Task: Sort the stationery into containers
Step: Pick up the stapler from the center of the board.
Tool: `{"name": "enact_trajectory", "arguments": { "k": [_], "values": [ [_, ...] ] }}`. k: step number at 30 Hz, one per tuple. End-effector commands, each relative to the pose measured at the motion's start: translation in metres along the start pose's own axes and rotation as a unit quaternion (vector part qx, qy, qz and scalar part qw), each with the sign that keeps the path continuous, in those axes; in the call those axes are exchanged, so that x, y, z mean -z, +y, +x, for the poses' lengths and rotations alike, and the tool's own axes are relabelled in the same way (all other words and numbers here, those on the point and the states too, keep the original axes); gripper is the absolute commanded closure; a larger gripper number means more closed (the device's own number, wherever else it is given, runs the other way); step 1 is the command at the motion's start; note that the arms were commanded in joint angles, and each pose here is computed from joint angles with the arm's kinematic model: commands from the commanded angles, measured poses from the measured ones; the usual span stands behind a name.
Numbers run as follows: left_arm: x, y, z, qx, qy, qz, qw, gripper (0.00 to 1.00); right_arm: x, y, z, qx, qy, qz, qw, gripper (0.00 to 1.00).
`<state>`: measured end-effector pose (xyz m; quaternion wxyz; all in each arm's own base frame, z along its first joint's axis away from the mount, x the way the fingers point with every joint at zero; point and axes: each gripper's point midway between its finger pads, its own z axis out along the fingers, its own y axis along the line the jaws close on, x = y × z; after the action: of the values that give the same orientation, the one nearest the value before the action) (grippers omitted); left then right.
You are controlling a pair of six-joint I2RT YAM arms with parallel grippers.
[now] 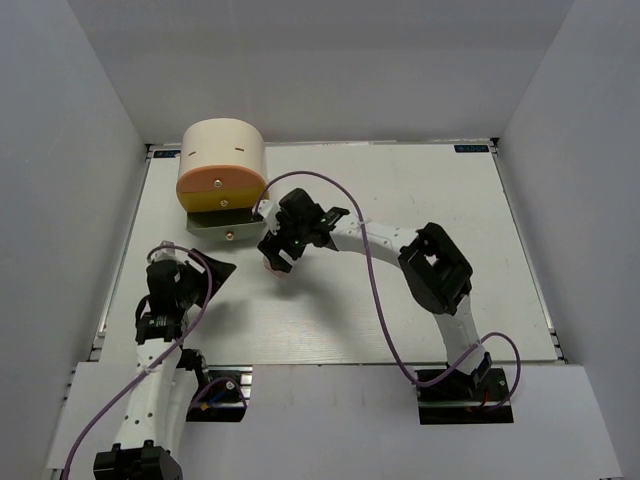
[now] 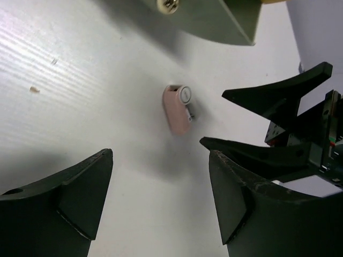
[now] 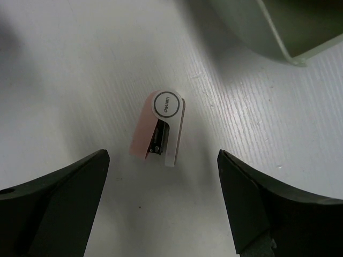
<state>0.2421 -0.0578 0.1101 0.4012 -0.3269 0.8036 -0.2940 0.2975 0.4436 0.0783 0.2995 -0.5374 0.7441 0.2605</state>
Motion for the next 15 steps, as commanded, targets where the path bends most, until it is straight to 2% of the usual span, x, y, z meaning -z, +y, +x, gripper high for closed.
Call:
{"name": "enact_trajectory", "arguments": {
  "k": [1, 12, 15],
  "values": [
    [0.007, 0.016, 0.011, -0.009, 0.017, -0.032, 0.999, 0.18, -0.010, -0.005, -0.008, -0.015, -0.006, 0.028, 0.999, 0.13],
    [0.013, 0.004, 0.009, -0.011, 0.021, -0.015, 1.000, 0.18, -0.044, 0.000, -0.005, 0.002, 0.001, 0.059, 0.998, 0.13],
    [0.014, 0.001, 0.007, -0.013, 0.018, -0.011, 1.000, 0.18, -0.048, 0.001, -0.001, 0.013, 0.005, 0.068, 0.998, 0.27]
  ]
}}
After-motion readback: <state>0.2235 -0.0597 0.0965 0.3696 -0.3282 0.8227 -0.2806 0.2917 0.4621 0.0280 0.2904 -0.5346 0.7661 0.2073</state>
